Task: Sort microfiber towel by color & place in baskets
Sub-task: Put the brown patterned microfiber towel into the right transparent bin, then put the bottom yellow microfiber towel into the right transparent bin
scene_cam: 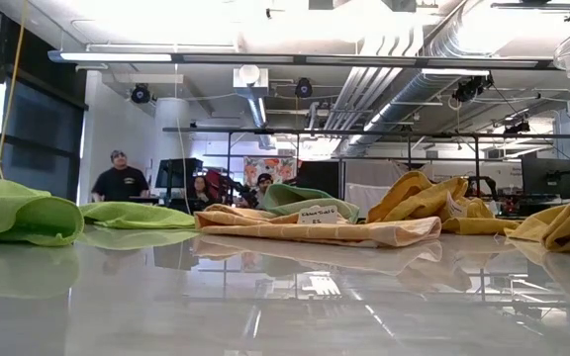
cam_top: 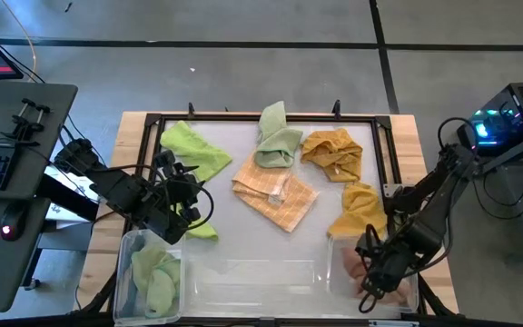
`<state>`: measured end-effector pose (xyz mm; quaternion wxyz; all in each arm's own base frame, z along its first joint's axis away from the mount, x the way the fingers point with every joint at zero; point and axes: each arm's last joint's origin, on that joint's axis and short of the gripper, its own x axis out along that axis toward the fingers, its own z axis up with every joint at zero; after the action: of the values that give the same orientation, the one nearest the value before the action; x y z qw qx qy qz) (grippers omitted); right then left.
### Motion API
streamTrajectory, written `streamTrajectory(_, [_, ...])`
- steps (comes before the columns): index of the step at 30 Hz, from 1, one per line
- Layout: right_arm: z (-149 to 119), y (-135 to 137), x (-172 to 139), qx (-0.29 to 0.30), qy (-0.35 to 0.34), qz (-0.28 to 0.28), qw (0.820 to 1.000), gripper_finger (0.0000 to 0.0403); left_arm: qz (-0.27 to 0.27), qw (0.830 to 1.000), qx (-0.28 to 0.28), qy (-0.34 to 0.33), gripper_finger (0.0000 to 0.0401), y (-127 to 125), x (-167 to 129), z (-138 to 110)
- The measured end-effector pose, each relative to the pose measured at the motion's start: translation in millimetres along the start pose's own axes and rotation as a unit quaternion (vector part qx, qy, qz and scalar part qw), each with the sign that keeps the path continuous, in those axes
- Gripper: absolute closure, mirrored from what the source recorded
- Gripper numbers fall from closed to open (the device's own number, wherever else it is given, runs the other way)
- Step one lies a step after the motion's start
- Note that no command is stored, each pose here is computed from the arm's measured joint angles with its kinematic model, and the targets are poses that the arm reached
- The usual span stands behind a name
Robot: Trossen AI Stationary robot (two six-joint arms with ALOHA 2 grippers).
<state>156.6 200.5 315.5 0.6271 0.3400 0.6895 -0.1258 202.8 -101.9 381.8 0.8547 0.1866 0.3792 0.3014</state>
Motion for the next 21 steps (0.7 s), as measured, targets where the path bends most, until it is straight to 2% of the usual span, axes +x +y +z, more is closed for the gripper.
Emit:
streamTrajectory(7, [-1, 5, -12, 0.017, 0.042, 0.021, 0.999, 0.0226, -0.006, 1.000, 0.004, -0.005, 0.0217, -2, -3, -1])
streamTrajectory(12, [1, 11, -32, 0.034, 0.059, 0.053, 0.996, 0.0219, -0.007, 1.000, 0.004, -0.006, 0.0217, -2, -4, -1])
streamTrajectory(17, [10, 15, -55, 0.044, 0.003, 0.092, 0.995, 0.0223, -0.007, 1.000, 0.003, -0.006, 0.0217, -2, -4, -1])
streamTrajectory(21, [24, 14, -73, 0.050, -0.096, 0.105, 0.989, 0.0224, -0.010, 1.000, -0.004, -0.010, 0.0217, -3, -4, 0])
